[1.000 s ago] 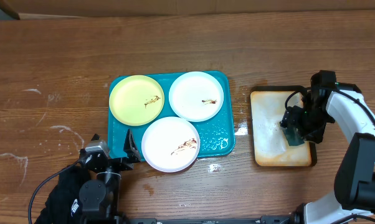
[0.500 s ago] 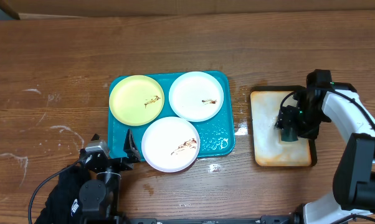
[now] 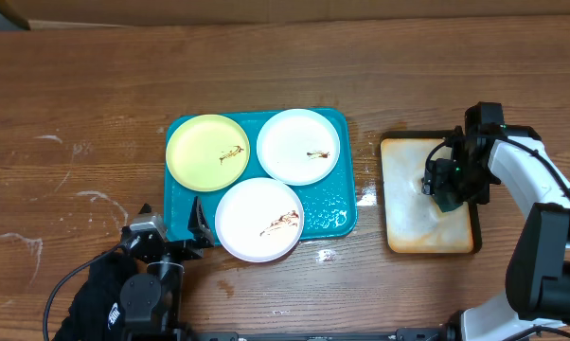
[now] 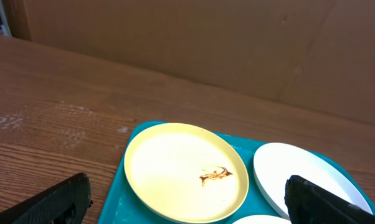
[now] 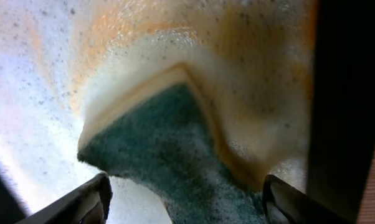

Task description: Clean dirty plates on tray and stack at the side

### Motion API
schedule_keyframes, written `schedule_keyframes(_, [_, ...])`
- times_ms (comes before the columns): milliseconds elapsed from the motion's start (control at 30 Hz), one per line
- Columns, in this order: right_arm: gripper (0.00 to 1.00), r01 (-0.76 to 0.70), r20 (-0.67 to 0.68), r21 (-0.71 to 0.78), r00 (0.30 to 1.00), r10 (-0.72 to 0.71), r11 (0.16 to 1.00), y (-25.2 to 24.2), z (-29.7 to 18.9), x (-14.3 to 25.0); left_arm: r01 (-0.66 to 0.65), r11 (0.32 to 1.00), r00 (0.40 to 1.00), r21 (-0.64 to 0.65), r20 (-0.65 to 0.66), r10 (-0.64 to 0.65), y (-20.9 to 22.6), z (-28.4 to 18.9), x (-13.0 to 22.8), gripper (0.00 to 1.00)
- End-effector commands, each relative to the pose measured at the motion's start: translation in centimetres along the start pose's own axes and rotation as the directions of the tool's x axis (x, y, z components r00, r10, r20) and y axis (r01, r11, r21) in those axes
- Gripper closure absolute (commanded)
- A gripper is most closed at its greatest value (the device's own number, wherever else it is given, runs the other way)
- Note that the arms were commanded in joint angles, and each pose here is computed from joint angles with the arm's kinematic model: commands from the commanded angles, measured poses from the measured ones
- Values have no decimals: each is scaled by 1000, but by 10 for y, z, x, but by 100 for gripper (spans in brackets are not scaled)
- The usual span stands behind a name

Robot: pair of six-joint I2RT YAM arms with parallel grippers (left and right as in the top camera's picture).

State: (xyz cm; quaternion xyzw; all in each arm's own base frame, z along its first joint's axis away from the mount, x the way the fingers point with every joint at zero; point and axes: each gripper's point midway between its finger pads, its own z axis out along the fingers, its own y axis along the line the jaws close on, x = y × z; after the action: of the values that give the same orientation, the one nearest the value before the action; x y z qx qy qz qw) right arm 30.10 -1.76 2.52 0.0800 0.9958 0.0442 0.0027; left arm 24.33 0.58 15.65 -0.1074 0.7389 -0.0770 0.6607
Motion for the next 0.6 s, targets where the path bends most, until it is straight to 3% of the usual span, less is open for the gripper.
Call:
schedule_keyframes(0, [19,9,6,6,1000,-9,1000,0,-2,-3,-10,1000,1000,10,-2,10,-1,0,2,0])
schedule_keyframes(167, [13,38,48,-142,998,-32,989,33,-14,-17,-10,1000,1000,10,-2,10,-1,0,2,0])
schedule_keyframes(300, [19,122,68,-159,991,-112,980,59,-19,-19,-10,1000,1000,9,-2,10,-1,0,3,0])
schedule_keyframes(400, [13,188,85,-114,980,-179,976,73,-17,-20,-10,1000,1000,9,-2,10,-1,0,3,0])
schedule_keyframes(433, [0,188,89,-80,980,-181,979,73,-16,-21,-10,1000,1000,10,-2,10,-1,0,3,0])
schedule_keyframes(567, [0,70,119,93,990,-81,993,53,-16,-28,-10,1000,1000,9,-2,10,-1,0,3,0])
